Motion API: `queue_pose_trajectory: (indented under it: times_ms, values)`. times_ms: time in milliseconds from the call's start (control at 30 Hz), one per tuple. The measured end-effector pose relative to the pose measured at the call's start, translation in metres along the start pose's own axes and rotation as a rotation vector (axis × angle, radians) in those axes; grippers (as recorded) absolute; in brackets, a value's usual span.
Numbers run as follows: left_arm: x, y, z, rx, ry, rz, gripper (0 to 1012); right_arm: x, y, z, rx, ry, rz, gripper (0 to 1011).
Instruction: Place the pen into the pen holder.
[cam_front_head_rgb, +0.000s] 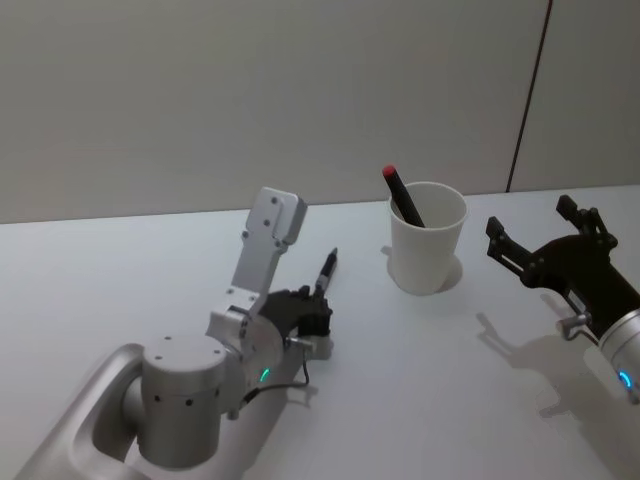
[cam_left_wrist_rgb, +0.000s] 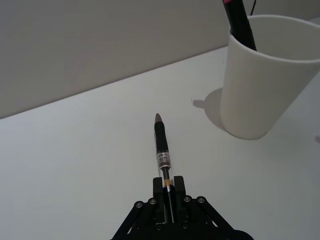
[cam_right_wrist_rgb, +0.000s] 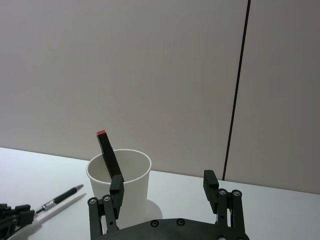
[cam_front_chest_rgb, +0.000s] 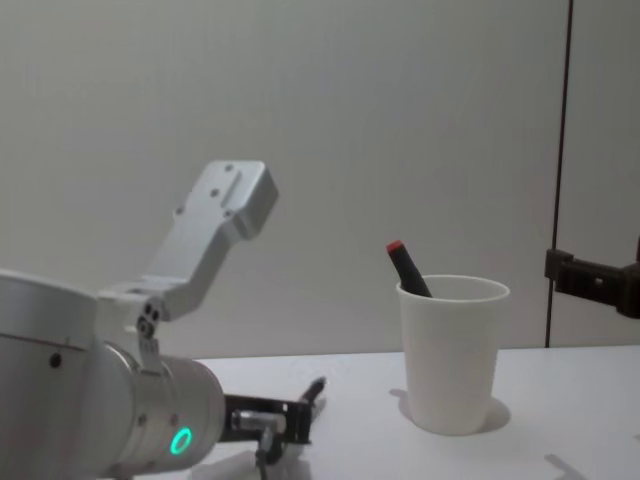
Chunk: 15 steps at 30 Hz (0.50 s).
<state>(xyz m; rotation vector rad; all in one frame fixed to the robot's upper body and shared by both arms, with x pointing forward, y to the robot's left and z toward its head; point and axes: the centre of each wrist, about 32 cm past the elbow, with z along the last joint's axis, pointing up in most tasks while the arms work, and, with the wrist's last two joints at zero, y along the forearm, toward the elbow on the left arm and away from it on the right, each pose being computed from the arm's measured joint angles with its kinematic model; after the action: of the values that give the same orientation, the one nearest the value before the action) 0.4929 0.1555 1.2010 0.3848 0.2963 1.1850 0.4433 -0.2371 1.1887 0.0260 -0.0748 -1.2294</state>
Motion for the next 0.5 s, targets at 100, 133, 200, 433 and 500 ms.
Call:
queue_pose_trajectory:
  times_ms: [100,133,200,433,500]
  values:
    - [0.0018,0.0036,0.0007,-0.035,0.007,0.013,129,0.000,0.000,0.000,0.000,0.000,0.000,1001]
    - [0.0027,0.0056,0.0009,-0.055,0.012,0.021,129,0.000,0.000,0.000,0.000,0.000,0.000,1002]
    - [0.0037,0.0076,0.0011,-0.074,0.017,0.028,129,0.000,0.000,0.000,0.000,0.000,0.000,1001]
    - [0.0089,0.0195,0.0034,-0.165,0.042,0.063,129,0.000,0.000,0.000,0.000,0.000,0.000,1002]
    - [0.0106,0.0238,0.0042,-0.193,0.050,0.072,129,0.000,0.000,0.000,0.000,0.000,0.000,1002]
